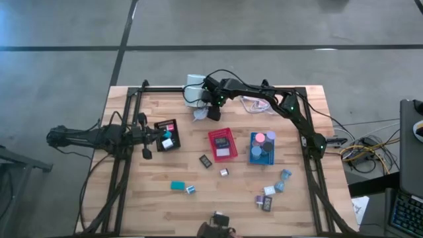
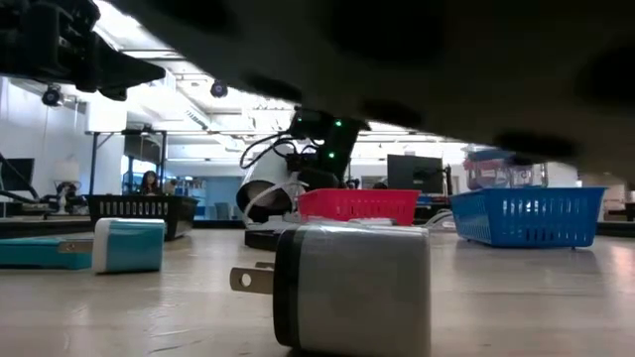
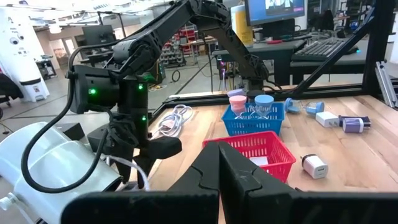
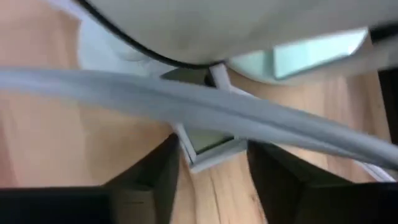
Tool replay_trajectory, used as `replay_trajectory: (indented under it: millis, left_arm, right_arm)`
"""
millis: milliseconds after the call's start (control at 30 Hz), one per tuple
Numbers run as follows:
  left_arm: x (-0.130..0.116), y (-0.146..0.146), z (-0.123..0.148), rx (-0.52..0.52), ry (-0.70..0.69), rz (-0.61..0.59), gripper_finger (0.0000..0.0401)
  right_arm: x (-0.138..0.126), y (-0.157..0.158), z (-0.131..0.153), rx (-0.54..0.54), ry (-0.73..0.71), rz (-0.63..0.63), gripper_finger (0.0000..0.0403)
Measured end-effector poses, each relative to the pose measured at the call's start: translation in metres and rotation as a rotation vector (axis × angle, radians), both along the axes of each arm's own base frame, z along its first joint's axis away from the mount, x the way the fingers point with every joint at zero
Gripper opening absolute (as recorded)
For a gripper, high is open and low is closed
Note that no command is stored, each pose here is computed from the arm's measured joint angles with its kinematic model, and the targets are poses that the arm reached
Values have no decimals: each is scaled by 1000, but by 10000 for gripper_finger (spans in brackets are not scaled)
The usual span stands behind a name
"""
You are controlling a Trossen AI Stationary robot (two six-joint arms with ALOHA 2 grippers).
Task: Pick & Place Office items
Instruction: Put the white digital clock into the red bin
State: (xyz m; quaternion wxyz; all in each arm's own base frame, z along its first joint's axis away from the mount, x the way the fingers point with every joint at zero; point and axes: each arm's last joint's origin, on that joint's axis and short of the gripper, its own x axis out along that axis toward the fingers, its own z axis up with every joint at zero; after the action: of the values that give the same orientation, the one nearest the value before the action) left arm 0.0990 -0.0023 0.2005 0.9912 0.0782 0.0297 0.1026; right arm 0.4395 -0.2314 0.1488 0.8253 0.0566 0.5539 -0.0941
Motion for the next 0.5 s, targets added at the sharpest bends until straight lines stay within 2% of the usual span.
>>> replay_trajectory:
  millis: [100, 167, 500]
  left_arm:
    - [0, 0, 0, -2, -3, 0, 0]
    - [0, 0, 1, -8, -9, 0, 0]
    - [0, 0, 0, -12, -9, 1, 0]
  right_arm:
    - [2, 6, 0, -29, 14, 66, 118]
    - [3, 9, -1, -52, 40, 87, 105]
    - [2, 9, -1, -62, 47, 95, 100]
